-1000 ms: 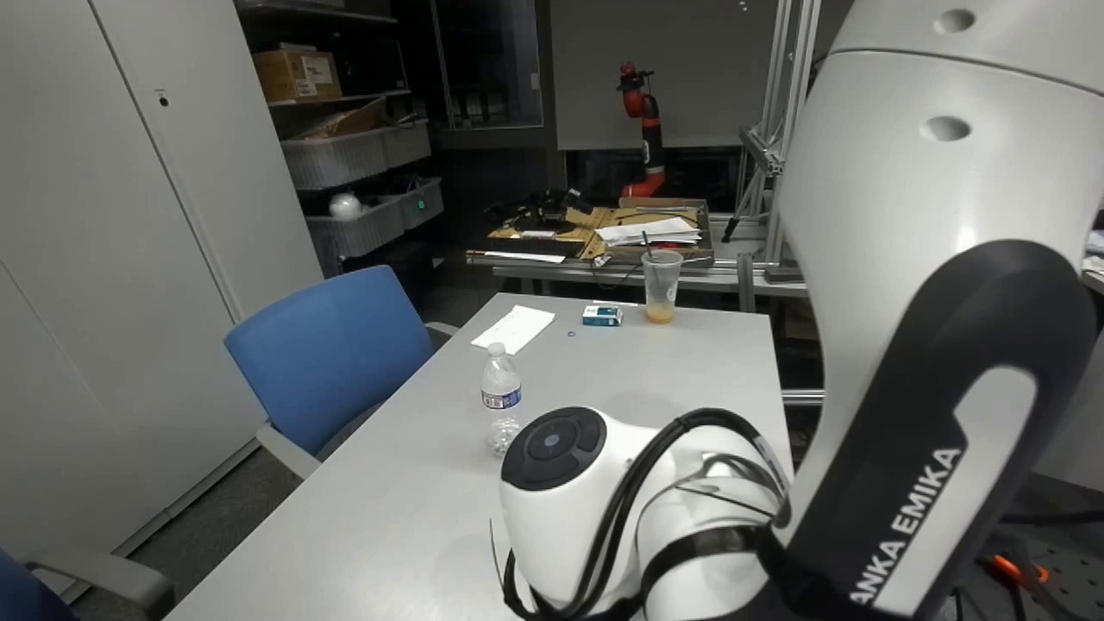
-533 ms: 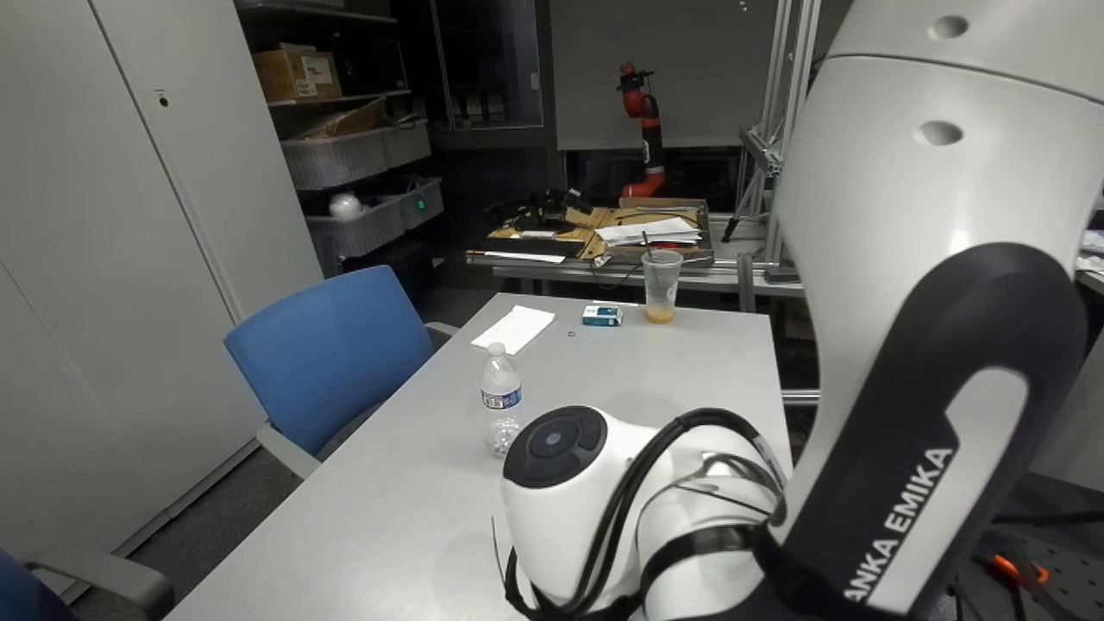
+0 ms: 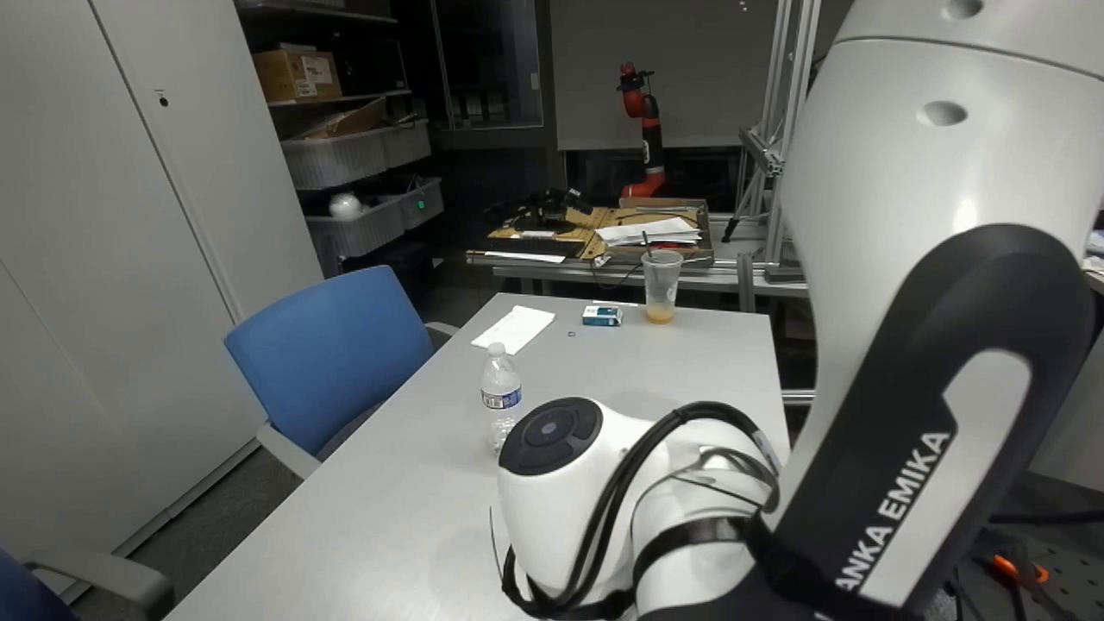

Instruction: Take the yellow and orange bowls on the plate and put them in the bowl

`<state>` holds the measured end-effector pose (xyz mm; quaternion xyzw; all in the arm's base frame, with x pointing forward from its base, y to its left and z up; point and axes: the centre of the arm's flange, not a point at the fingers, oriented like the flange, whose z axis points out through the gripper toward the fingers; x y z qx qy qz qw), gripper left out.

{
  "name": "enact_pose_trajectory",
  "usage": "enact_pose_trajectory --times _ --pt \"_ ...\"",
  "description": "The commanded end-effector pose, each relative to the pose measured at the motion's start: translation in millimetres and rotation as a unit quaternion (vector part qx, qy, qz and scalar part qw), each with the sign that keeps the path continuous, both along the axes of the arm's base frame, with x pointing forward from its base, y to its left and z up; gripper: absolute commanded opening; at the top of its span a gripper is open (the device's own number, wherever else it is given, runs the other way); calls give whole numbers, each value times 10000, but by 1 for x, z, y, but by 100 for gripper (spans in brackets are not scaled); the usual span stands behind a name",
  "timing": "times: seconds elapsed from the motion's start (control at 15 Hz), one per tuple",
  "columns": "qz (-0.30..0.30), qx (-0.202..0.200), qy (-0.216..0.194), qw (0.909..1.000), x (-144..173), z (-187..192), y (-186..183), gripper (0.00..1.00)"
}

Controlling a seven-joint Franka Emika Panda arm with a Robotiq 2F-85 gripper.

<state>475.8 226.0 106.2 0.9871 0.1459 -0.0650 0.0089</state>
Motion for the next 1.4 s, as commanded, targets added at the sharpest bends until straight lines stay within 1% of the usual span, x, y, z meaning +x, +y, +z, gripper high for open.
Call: enact_pose_trajectory --times 0.0,0.07,0.33,0.47,0.73,0.87,1.0,1.27,1.33 --pt "-81 -64 119 9999 -5 43 -8 17" --pt "-86 -187 61 9998 -4 52 -14 17" --pt "-345 -326 -206 9987 -3 89 -48 17" --pt "-496 -329 -353 9976 -3 101 -72 17" --pt "-947 -452 -615 9926 -10 117 -118 17" --pt "-1210 -550 -805 9878 -13 117 -138 17" --pt "-1526 -744 -1058 9798 -13 110 -155 17" --pt "-2070 -891 -1266 9660 -16 101 -175 17" --pt "-2160 -927 -1277 9636 -17 100 -178 50"
